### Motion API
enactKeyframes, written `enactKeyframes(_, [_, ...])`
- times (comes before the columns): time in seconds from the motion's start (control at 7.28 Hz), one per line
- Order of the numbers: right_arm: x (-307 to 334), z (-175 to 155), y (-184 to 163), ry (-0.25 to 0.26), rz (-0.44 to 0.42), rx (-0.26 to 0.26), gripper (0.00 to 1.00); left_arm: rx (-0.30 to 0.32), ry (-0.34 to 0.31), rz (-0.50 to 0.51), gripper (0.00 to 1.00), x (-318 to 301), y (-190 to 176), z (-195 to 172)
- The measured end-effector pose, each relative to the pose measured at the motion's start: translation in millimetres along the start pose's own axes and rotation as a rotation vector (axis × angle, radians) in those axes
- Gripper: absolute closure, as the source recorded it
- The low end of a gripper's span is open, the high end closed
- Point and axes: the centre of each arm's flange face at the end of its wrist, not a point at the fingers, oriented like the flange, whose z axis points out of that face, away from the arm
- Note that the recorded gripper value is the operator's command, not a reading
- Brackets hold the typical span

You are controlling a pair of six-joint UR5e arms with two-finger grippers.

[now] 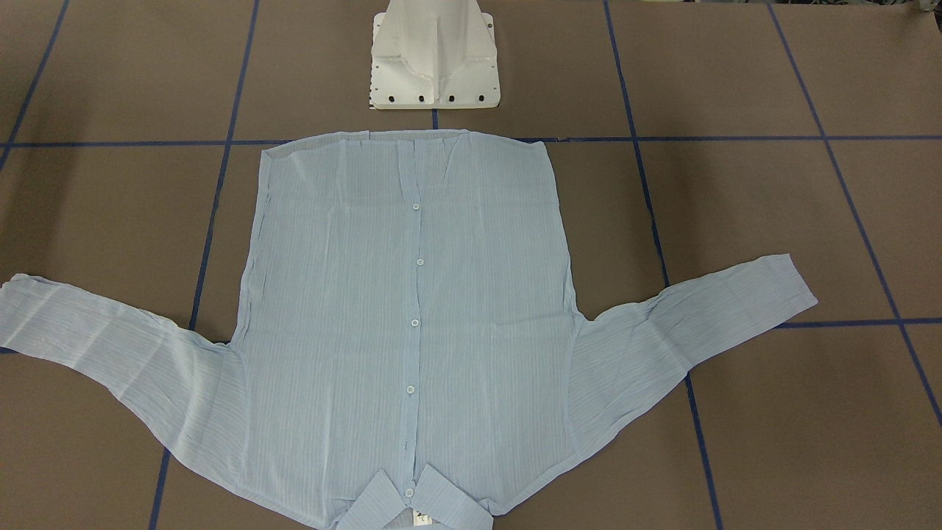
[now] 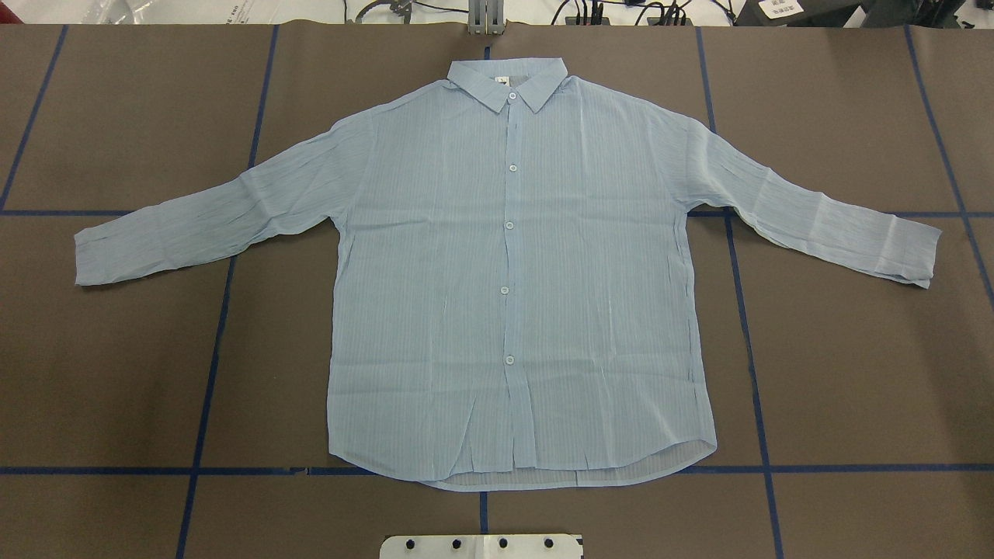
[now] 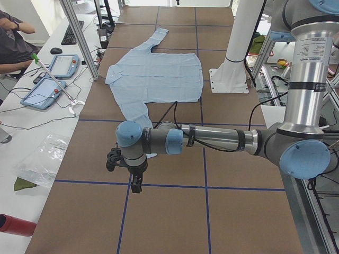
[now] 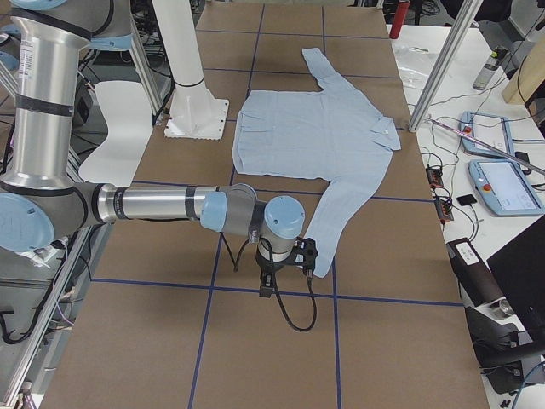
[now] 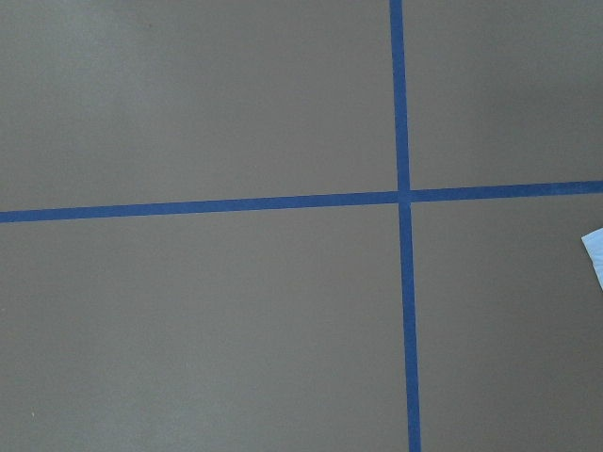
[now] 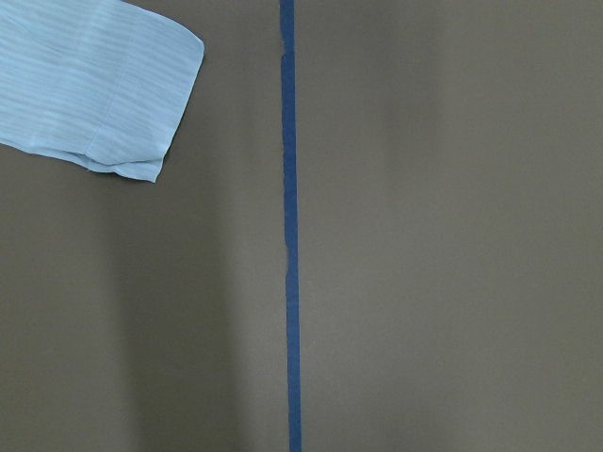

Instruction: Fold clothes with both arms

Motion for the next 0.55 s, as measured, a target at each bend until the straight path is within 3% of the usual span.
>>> enactKeyframes(0.55, [-1.5,-2.1,-1.7,0.004,0.008,0.005,0.0,0.007,0.002,0.012,0.0,0.8,-0.6,-0.7])
